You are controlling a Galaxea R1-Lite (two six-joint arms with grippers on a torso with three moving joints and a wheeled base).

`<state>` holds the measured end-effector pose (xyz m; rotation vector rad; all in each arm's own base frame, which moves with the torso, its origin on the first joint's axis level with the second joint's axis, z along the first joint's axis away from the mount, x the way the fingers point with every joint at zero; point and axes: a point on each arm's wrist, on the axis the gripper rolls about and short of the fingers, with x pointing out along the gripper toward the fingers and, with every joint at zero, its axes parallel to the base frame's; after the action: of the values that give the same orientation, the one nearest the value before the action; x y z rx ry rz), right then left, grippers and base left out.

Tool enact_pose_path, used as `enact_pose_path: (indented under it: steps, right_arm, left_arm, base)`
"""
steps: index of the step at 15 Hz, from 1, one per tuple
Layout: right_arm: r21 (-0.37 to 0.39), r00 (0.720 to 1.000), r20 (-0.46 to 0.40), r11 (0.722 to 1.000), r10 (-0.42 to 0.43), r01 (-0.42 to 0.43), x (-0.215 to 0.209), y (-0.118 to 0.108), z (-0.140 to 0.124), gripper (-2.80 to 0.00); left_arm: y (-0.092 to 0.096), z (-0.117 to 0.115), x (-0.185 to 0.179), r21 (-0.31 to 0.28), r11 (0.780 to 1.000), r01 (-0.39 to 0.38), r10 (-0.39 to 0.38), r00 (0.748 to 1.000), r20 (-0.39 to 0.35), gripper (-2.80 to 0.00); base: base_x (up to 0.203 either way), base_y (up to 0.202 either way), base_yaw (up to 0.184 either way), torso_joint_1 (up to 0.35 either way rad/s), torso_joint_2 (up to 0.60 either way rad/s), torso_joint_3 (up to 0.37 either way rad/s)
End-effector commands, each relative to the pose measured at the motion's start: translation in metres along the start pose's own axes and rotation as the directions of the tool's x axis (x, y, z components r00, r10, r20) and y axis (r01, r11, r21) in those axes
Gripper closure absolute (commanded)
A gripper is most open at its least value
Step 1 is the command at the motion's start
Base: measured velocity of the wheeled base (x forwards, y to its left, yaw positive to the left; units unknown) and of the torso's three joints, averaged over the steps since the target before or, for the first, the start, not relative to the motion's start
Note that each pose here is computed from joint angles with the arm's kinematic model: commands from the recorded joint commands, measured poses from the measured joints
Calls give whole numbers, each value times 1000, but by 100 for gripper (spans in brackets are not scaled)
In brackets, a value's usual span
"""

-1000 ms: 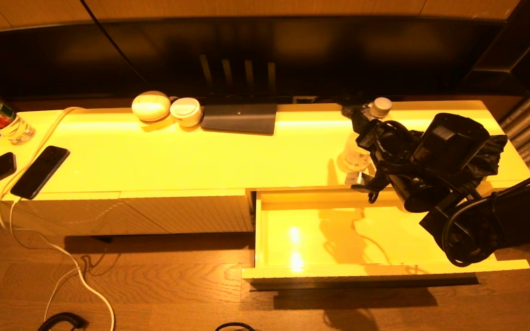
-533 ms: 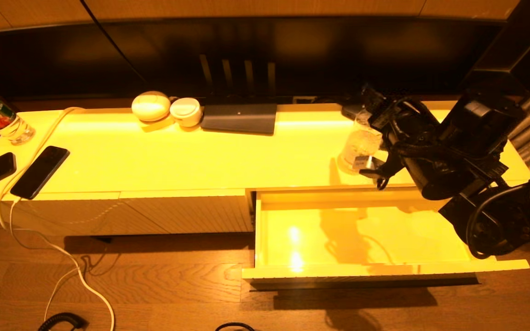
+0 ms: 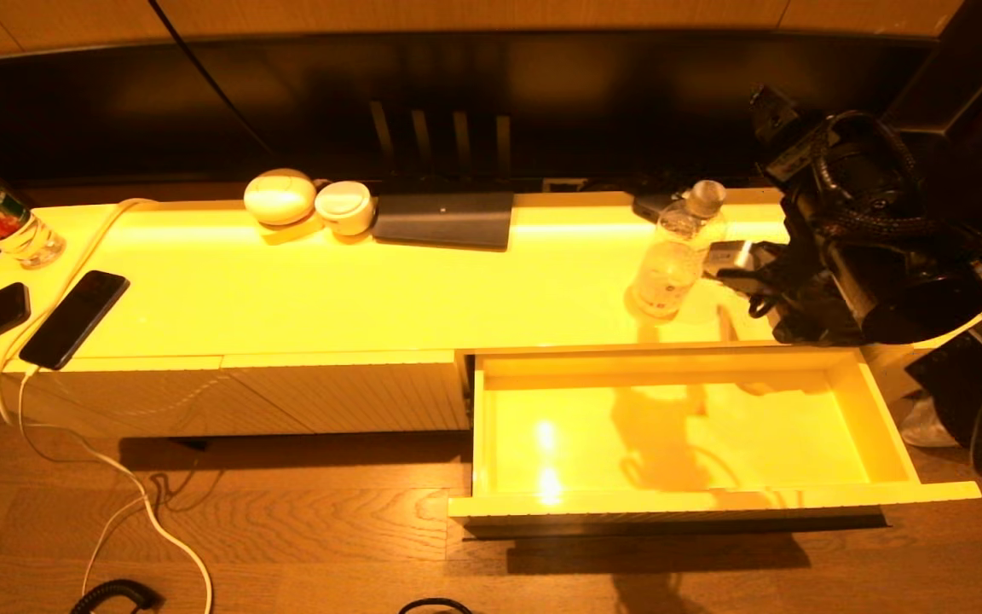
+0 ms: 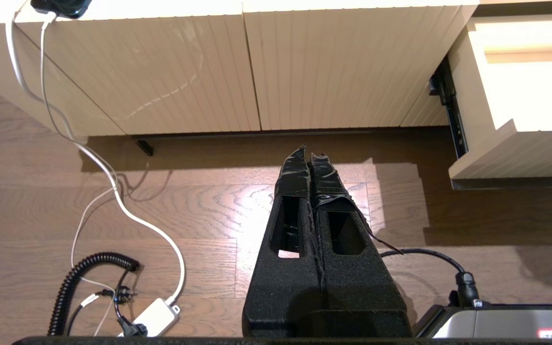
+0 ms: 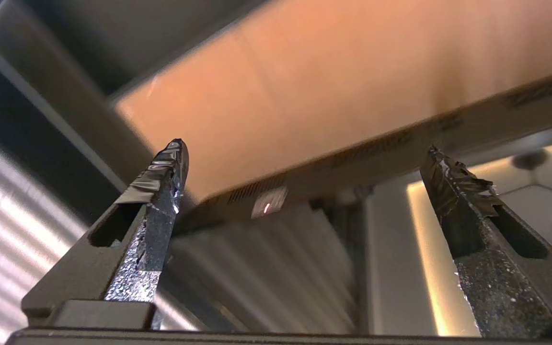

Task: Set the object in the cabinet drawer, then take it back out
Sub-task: Close the drawer

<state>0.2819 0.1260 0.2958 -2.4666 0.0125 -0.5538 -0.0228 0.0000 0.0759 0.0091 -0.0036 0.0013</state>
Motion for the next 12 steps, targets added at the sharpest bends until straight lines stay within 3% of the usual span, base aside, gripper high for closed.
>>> enact_pose_path:
  steps: [1,3,5,9,12]
  right_arm:
    - [-15,1000,-15,1000,25,-25,-11,-3,-30,-280]
    - [-45,995,6,994,103,-103,-16,3,-44,-280]
    - [22,979,36,979,202,-202,-22,11,-52,-280]
    - [107,940,141,939,311,-327,-35,23,-58,-280]
    - [233,885,207,858,417,-458,-42,37,-66,-280]
  left_arm:
    - [0,0,0,0,1000,0,0,1000,-1,0]
    - [0,0,0,0,1000,0,0,1000,-1,0]
    - [0,0,0,0,1000,0,0,1000,-1,0]
    - [0,0,0,0,1000,0,0,1000,-2,0]
    - [0,0,0,0,1000,0,0,1000,-1,0]
  base:
    - [0,0,0,0,0,0]
    - [0,0,0,0,0,0]
    - [0,0,0,0,0,0]
    - [0,0,0,0,0,0]
    - [0,0,0,0,0,0]
